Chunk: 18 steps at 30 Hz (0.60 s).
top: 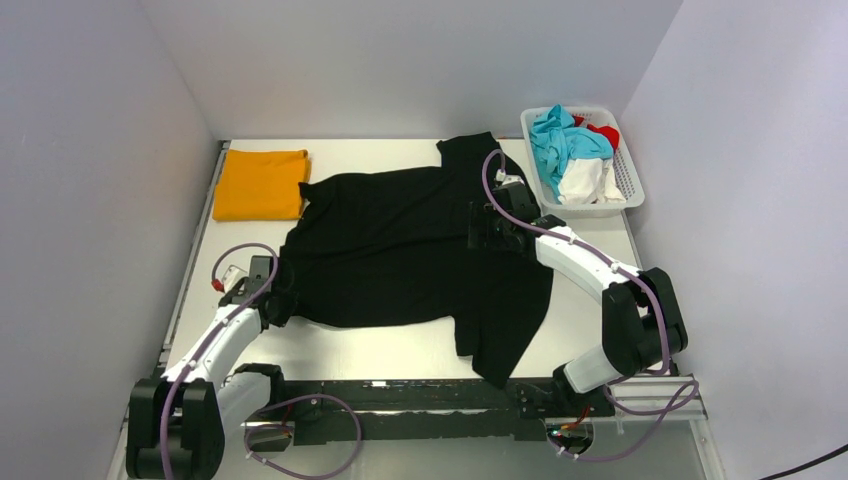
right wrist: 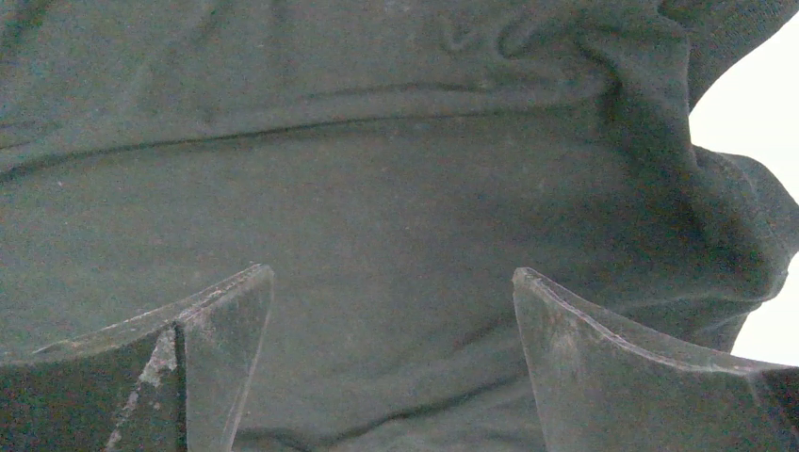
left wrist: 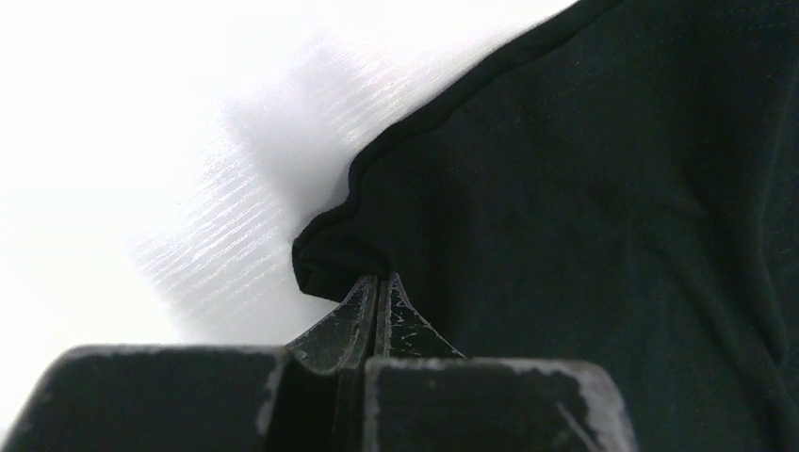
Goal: Fold and stack the t-shirts
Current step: Grab the side of the flattened tshirt closest away from the robot with both arms
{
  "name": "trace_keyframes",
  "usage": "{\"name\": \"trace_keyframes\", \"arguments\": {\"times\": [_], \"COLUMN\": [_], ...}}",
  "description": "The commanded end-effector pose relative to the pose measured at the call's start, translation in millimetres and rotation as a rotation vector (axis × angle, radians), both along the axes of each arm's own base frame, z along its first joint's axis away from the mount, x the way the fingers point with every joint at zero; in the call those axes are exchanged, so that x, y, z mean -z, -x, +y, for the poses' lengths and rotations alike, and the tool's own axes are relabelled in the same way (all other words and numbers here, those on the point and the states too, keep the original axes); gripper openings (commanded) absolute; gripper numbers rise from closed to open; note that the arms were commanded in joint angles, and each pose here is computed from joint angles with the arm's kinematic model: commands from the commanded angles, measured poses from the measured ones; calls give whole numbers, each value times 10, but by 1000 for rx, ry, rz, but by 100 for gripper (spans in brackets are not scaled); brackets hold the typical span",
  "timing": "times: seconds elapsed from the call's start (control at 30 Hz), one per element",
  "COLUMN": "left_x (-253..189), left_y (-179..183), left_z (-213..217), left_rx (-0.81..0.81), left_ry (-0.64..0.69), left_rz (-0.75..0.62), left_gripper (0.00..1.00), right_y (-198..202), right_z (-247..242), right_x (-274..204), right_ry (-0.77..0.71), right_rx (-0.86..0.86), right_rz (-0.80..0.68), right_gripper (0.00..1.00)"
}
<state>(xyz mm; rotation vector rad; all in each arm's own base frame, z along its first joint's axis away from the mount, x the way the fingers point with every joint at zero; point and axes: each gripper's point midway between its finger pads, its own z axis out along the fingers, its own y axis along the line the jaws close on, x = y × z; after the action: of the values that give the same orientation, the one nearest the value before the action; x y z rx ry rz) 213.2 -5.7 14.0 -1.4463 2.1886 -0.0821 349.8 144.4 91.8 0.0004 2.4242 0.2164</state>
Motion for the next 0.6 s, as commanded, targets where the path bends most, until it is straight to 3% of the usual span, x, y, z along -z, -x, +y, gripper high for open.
{"name": "trace_keyframes", "arguments": {"times": [0.0, 0.13, 0.3, 0.43, 0.57], "left_x": [176, 102, 39, 29, 14], "left_y": [219, 148, 149, 153, 168], "left_z": [-48, -51, -3, -3, 24], "left_rx": [21, 66, 96, 114, 99], "left_ry": [22, 8, -32, -38, -48], "left_rz": [78, 43, 14, -16, -27], "left_gripper": [0, 0, 0, 0, 0], "right_y": [4, 276, 1075, 1769, 2234], "right_z": [-65, -115, 40, -37, -39], "right_x": [-137, -174, -5, 140, 249], "right_ry": [4, 12, 60, 119, 28], "right_rx": [35, 21, -122, -109, -95], "right_rz": [-23, 32, 210, 368, 466], "right_gripper": [100, 100, 100, 100, 96]}}
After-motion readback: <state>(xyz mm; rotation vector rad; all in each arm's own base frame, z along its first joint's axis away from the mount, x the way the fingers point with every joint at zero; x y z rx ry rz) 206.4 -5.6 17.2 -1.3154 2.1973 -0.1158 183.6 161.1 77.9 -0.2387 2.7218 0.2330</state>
